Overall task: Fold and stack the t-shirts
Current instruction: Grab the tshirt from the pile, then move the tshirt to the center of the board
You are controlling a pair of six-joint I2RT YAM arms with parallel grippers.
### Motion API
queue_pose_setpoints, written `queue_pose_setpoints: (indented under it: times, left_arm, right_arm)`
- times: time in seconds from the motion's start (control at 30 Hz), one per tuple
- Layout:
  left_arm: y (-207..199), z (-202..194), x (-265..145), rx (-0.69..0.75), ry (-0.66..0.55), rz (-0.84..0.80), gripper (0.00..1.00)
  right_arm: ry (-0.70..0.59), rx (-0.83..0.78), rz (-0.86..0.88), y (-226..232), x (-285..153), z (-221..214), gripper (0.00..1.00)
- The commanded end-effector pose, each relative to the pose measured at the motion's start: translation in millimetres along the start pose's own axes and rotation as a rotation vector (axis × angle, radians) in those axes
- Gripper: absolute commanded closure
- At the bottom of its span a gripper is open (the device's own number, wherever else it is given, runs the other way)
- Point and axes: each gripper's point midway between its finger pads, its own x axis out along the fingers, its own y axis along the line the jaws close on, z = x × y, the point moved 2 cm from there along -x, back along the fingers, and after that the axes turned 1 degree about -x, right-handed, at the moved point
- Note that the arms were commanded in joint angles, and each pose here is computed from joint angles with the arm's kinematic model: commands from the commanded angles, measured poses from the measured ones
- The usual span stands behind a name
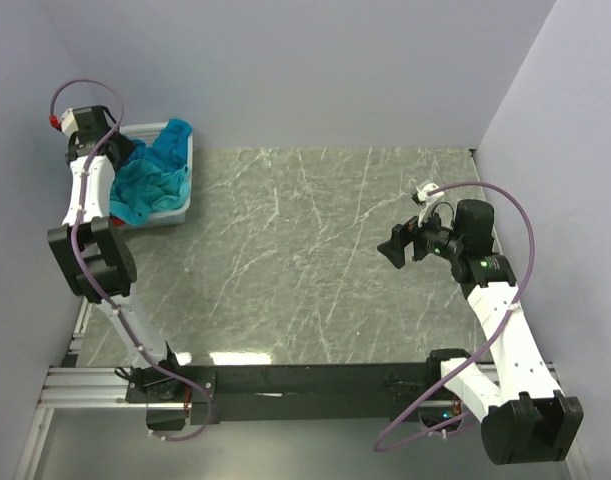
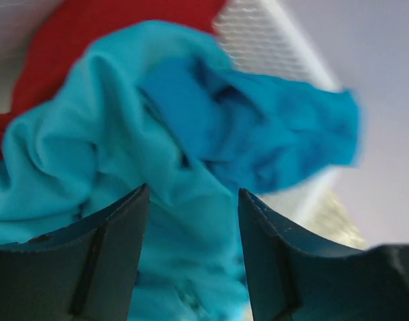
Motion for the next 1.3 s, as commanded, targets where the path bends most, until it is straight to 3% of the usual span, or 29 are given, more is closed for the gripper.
queue_pose_setpoints:
  times: [0.0, 0.17, 0.43, 0.57, 0.6, 0.7, 0.73, 0.9, 1.17, 1.27]
  left_arm:
    - [24, -10, 6, 0.032, 0.003, 0.184, 0.39]
    - [29, -9, 17, 0.016, -0.041, 0.206, 0.44]
    - [25, -6, 36, 0.039, -0.054, 0.223, 0.64]
    - [23, -1, 38, 0.055, -0.066, 0.213, 0.65]
    - [19, -1, 38, 0.058, -0.062, 0.197, 0.68]
    - [5, 2, 29, 0.066, -0.064, 0.106, 0.9]
    - [-13, 23, 11, 0.046, -0.132, 0.025, 1.0]
    - [-67, 56, -64, 0.063, -0.243, -0.249, 1.0]
    - [-178, 121, -301, -0.051, -0.448, -0.912, 1.0]
    - [-200, 137, -376, -0.068, -0.522, -1.059, 1.0]
  right_arm:
    - [-0.048, -0.058, -0.025, -2, -5, 20, 0.01]
    - [-0.039, -0.059, -0.019, -1, -2, 19, 0.01]
    - [-0.011, -0.05, -0.019, -4, 2, 15, 0.01]
    - [-0.008, -0.049, -0.018, -5, 3, 15, 0.01]
    - [-0.004, -0.046, -0.017, -5, 3, 14, 0.01]
    - [0.001, -0.046, -0.017, -5, 3, 13, 0.01]
    - [0.002, -0.047, -0.019, -6, 4, 13, 0.01]
    - [-0.004, -0.051, -0.014, -5, 3, 14, 0.01]
    - [0.015, -0.052, -0.033, -10, 7, 9, 0.01]
    - [0.018, -0.054, -0.043, -12, 7, 8, 0.01]
